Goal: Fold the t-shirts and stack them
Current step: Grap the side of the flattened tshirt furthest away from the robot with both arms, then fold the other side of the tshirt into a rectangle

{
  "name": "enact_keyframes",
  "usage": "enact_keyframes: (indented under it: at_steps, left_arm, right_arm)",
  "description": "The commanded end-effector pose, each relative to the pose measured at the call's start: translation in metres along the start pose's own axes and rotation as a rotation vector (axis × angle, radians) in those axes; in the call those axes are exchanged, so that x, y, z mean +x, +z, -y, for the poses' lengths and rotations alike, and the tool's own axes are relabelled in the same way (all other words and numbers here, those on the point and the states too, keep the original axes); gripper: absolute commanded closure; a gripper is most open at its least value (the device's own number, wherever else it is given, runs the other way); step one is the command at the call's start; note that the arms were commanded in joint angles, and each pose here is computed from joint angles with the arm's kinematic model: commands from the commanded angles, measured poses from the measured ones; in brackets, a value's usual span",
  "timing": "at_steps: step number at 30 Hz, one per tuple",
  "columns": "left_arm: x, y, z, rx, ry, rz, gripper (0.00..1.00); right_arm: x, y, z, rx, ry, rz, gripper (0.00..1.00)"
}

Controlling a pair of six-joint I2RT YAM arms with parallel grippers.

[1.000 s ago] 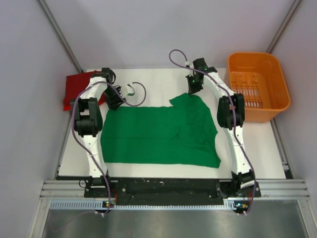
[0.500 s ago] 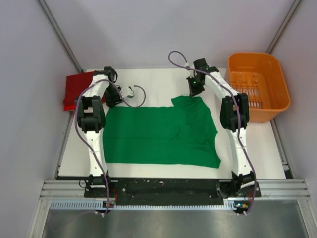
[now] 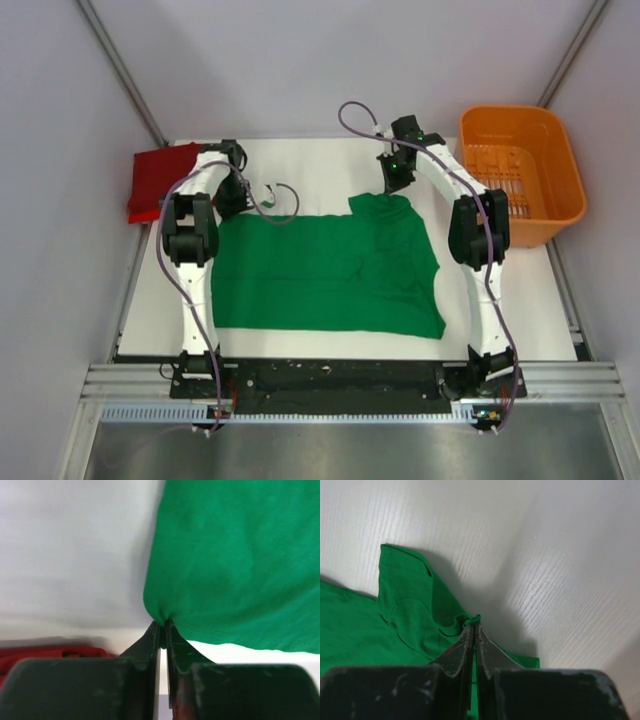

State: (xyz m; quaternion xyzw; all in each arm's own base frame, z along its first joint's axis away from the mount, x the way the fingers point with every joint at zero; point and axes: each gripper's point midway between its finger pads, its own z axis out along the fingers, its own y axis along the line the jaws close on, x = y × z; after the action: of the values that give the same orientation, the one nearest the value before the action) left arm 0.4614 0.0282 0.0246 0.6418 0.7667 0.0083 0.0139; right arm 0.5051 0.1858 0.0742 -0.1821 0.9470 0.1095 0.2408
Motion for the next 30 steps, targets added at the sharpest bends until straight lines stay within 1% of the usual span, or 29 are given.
enact_keyframes:
  at_steps: [1,4,7,9,11,12,15,17,18,19,22,25,28,30]
  left_arm:
    - [-0.001,0.014,0.012,0.043,0.029,-0.039,1.00]
    - [-0.003,0.004,0.009,-0.006,-0.015,-0.032,1.00]
    - [0.000,-0.022,-0.003,-0.133,-0.091,-0.022,1.00]
    - [0.003,-0.042,-0.006,-0.229,-0.118,-0.011,1.00]
    - [0.008,-0.051,0.003,-0.284,-0.122,-0.014,1.00]
    - [0.012,-0.045,0.015,-0.282,-0.121,-0.022,1.00]
    - [0.020,-0.054,0.030,-0.362,-0.117,-0.033,1.00]
    - [0.024,-0.052,0.048,-0.366,-0.106,-0.044,1.00]
    - [0.026,-0.053,0.054,-0.378,-0.107,-0.046,1.00]
    - [0.027,-0.054,0.059,-0.388,-0.104,-0.047,1.00]
    - [0.034,-0.058,0.071,-0.419,-0.109,-0.062,1.00]
    - [0.037,-0.066,0.083,-0.424,-0.117,-0.063,1.00]
    - [0.040,-0.065,0.100,-0.389,-0.118,-0.075,1.00]
    - [0.041,-0.071,0.106,-0.402,-0.115,-0.079,1.00]
  right_arm:
    - [-0.026,-0.050,-0.010,0.009,-0.042,0.111,1.00]
    - [-0.020,-0.067,-0.017,-0.018,-0.041,0.118,1.00]
    - [-0.006,-0.086,-0.027,-0.036,-0.040,0.126,1.00]
    - [0.009,-0.099,-0.035,-0.044,-0.047,0.131,1.00]
    - [0.030,-0.109,-0.044,-0.053,-0.047,0.122,1.00]
    - [0.043,-0.112,-0.046,-0.052,-0.045,0.108,1.00]
    - [0.080,-0.128,-0.051,-0.049,-0.035,0.089,1.00]
    - [0.113,-0.135,-0.056,-0.062,0.011,0.056,1.00]
    - [0.124,-0.142,-0.059,-0.075,0.016,0.060,1.00]
    - [0.129,-0.153,-0.064,-0.090,0.018,0.083,1.00]
    - [0.151,-0.166,-0.067,-0.097,0.051,0.093,1.00]
    - [0.167,-0.171,-0.070,-0.102,0.073,0.089,1.00]
    - [0.180,-0.172,-0.069,-0.096,0.083,0.069,1.00]
    - [0.185,-0.173,-0.067,-0.086,0.082,0.059,1.00]
